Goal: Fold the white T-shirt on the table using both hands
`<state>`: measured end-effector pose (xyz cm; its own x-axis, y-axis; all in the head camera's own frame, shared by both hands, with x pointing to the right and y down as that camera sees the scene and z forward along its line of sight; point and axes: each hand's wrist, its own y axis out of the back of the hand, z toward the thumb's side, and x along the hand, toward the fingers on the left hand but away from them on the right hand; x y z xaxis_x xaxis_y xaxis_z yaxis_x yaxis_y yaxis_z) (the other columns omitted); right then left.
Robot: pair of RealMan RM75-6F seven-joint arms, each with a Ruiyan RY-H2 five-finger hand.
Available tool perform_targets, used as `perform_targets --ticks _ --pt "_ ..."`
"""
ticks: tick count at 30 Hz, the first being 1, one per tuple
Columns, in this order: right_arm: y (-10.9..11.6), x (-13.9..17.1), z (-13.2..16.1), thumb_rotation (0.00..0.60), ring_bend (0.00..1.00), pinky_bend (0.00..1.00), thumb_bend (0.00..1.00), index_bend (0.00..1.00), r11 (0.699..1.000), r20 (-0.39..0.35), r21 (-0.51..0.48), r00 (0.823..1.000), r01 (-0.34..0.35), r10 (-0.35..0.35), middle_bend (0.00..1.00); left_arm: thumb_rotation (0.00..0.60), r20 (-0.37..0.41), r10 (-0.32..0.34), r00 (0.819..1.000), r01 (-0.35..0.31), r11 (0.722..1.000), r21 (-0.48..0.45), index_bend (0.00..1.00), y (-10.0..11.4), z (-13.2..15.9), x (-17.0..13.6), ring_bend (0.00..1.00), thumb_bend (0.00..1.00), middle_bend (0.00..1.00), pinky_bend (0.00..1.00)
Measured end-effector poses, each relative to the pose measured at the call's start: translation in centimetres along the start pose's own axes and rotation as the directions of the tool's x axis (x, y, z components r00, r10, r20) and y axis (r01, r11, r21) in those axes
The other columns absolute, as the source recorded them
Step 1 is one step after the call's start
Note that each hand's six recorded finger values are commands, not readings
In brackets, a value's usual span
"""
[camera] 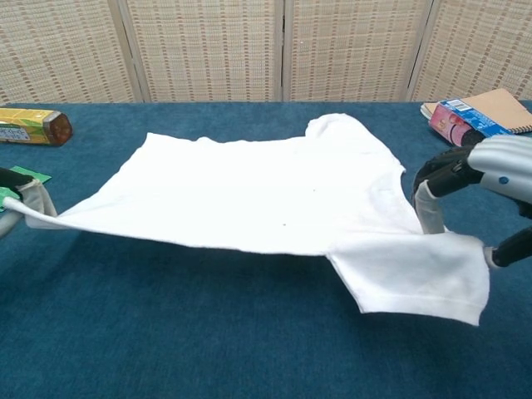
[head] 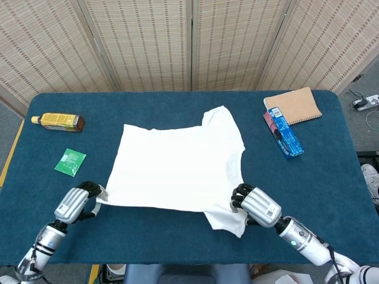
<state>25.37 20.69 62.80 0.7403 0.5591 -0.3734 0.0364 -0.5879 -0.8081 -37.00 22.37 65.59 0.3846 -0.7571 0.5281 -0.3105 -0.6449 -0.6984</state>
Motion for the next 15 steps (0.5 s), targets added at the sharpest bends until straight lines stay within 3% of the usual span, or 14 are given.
perform_targets --ticks 6,15 --pt "1.5 2.0 1.0 0.600 0.32 0.28 0.50 0.83 1.000 -0.014 -0.016 1.000 0.013 -0.013 0.53 0.600 -0.014 -0.003 1.000 0.003 1.000 -0.005 0.76 0.7 0.0 -2.4 0.37 0.60 0.42 0.21" --pt "1.8 5.3 1.7 0.600 0.32 0.28 0.50 0.84 0.994 0.021 -0.102 0.999 -0.025 0.027 0.53 0.600 -0.024 -0.027 0.999 0.026 1.000 -0.007 0.76 0.8 1.0 -6.2 0.36 0.60 0.42 0.21"
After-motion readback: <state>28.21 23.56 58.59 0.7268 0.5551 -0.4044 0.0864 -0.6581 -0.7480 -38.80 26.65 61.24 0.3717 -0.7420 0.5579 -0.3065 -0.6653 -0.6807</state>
